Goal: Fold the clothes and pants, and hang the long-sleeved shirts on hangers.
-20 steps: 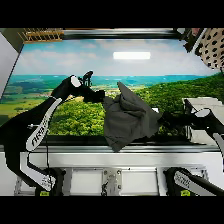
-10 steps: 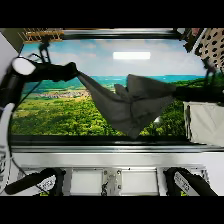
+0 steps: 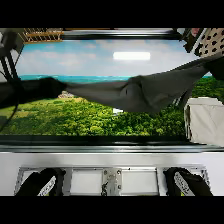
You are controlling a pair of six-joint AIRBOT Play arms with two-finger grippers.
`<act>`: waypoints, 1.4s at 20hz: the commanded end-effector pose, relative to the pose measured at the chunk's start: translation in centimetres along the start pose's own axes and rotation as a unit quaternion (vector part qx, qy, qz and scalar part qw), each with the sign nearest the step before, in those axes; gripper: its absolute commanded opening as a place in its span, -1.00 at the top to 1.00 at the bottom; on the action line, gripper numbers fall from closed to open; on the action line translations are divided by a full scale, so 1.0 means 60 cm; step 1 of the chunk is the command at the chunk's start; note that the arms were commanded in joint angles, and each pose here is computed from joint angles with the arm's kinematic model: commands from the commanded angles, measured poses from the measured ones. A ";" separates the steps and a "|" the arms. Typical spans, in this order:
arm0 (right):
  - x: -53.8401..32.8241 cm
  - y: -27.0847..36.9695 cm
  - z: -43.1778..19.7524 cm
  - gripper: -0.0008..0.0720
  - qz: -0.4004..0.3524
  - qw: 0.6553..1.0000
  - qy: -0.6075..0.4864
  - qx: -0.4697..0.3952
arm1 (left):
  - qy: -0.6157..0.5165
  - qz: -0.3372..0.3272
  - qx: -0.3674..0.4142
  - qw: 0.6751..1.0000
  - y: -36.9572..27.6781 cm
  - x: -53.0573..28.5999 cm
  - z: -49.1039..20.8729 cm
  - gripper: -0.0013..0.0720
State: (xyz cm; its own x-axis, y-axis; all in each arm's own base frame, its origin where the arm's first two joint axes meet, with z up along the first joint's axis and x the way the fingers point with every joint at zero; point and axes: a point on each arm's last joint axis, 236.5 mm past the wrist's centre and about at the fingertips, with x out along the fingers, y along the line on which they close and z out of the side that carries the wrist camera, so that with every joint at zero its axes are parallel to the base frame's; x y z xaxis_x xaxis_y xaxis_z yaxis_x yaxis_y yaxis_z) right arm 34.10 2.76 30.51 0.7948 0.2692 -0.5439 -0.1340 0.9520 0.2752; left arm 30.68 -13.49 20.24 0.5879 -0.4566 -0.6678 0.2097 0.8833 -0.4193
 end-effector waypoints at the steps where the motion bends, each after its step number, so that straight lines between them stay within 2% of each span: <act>1: 0.069 -0.021 -0.011 0.92 0.002 0.998 0.049 0.032 | 0.052 0.039 -0.035 0.997 0.047 0.048 -0.097 0.96; 4: 0.213 -0.090 -0.061 0.92 -0.046 0.990 0.132 0.023 | 0.099 0.048 -0.044 0.993 0.072 0.129 -0.151 0.95; 5: 0.262 -0.112 -0.077 0.85 -0.056 0.987 0.149 0.021 | 0.105 0.053 -0.047 0.992 0.082 0.159 -0.161 0.95; 6: 0.302 -0.125 -0.088 0.36 -0.054 0.986 0.157 0.030 | 0.103 0.058 -0.054 0.992 0.094 0.186 -0.162 0.95; 7: 0.331 -0.137 -0.100 -0.32 -0.052 0.984 0.166 0.042 | 0.095 0.063 -0.060 0.992 0.107 0.212 -0.159 0.95; 8: 0.343 -0.150 -0.111 -0.47 -0.056 0.982 0.175 0.049 | 0.093 0.070 -0.069 0.991 0.122 0.232 -0.157 0.95; 9: 0.342 -0.163 -0.119 -0.28 -0.060 0.980 0.184 0.049 | 0.099 0.079 -0.079 0.989 0.140 0.248 -0.163 0.95; 10: 0.331 -0.175 -0.126 -0.22 -0.064 0.977 0.196 0.048 | 0.116 0.089 -0.089 0.985 0.157 0.261 -0.175 0.95; 14: 0.235 -0.220 -0.246 -0.22 -0.098 0.951 0.278 0.097 | 0.173 0.105 -0.092 0.975 0.183 0.292 -0.223 0.95; 17: 0.176 -0.230 -0.429 -0.23 -0.146 0.905 0.323 0.236 | 0.174 0.102 -0.085 0.976 0.176 0.302 -0.226 0.95; 18: 0.164 -0.221 -0.499 -0.27 -0.161 0.884 0.334 0.284 | 0.172 0.099 -0.081 0.977 0.171 0.304 -0.226 0.95; 20: 0.158 -0.184 -0.606 -0.78 -0.162 0.850 0.344 0.366 | 0.174 0.096 -0.074 0.977 0.163 0.306 -0.229 0.95; 24: 0.193 -0.114 -0.682 -0.78 -0.105 0.807 0.312 0.490 | 0.178 0.092 -0.068 0.977 0.154 0.307 -0.233 0.95; 28: 0.235 -0.112 -0.661 -0.78 -0.099 0.832 0.259 0.481 | 0.179 0.092 -0.068 0.977 0.154 0.307 -0.234 0.95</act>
State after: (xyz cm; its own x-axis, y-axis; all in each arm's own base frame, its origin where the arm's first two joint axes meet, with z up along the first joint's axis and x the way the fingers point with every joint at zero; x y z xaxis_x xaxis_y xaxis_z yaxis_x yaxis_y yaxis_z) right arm 21.25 5.10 -9.72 0.2559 0.3986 -0.8807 0.6862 0.5668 0.4559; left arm 32.53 -15.15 -4.53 0.2919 -0.3206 -0.9011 0.0033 0.9425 -0.3343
